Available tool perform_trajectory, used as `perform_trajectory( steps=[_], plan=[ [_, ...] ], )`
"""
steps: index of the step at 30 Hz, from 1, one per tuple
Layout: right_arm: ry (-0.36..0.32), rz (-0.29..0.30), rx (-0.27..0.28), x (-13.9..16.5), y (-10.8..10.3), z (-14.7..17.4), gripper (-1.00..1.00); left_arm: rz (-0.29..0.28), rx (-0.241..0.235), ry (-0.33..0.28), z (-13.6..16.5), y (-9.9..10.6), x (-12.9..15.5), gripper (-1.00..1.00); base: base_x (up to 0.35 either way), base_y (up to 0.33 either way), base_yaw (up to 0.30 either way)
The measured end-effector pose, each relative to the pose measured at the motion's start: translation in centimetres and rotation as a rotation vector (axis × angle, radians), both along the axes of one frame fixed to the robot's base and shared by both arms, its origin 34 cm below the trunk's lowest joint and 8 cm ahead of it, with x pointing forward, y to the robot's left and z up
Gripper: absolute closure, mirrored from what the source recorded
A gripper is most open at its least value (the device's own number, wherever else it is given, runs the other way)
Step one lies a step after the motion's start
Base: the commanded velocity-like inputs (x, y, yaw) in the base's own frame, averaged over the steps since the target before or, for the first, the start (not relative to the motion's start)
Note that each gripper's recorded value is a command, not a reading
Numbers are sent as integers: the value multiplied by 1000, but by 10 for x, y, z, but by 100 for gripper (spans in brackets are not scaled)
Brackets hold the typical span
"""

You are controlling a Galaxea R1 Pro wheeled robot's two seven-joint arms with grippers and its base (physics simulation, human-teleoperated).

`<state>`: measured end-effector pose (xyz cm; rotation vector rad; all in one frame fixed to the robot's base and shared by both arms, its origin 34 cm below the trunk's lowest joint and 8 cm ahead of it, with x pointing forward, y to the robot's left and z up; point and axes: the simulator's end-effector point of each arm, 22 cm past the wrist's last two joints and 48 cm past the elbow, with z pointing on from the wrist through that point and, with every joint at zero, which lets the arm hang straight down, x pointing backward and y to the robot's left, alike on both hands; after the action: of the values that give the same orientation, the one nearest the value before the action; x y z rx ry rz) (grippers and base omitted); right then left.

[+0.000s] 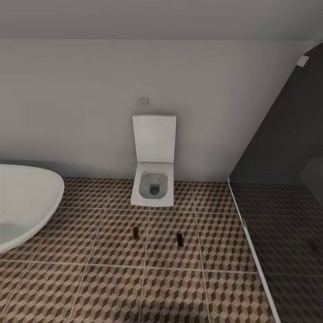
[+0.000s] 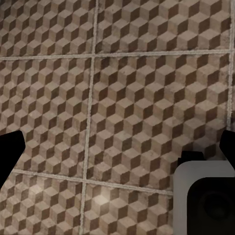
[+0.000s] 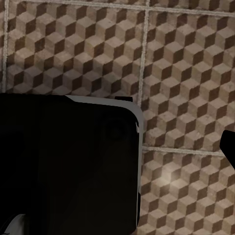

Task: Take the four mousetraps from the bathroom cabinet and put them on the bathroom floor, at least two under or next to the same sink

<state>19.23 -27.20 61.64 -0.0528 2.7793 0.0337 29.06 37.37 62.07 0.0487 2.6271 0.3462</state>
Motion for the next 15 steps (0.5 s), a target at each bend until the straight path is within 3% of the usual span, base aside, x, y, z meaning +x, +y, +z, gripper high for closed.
perform_trajectory(
  steps=[15],
  plan=[
    [0, 0, 0, 0, 0, 0, -100, 0, 0, 0, 0, 0, 0, -100, 0, 0, 0]
  ],
)
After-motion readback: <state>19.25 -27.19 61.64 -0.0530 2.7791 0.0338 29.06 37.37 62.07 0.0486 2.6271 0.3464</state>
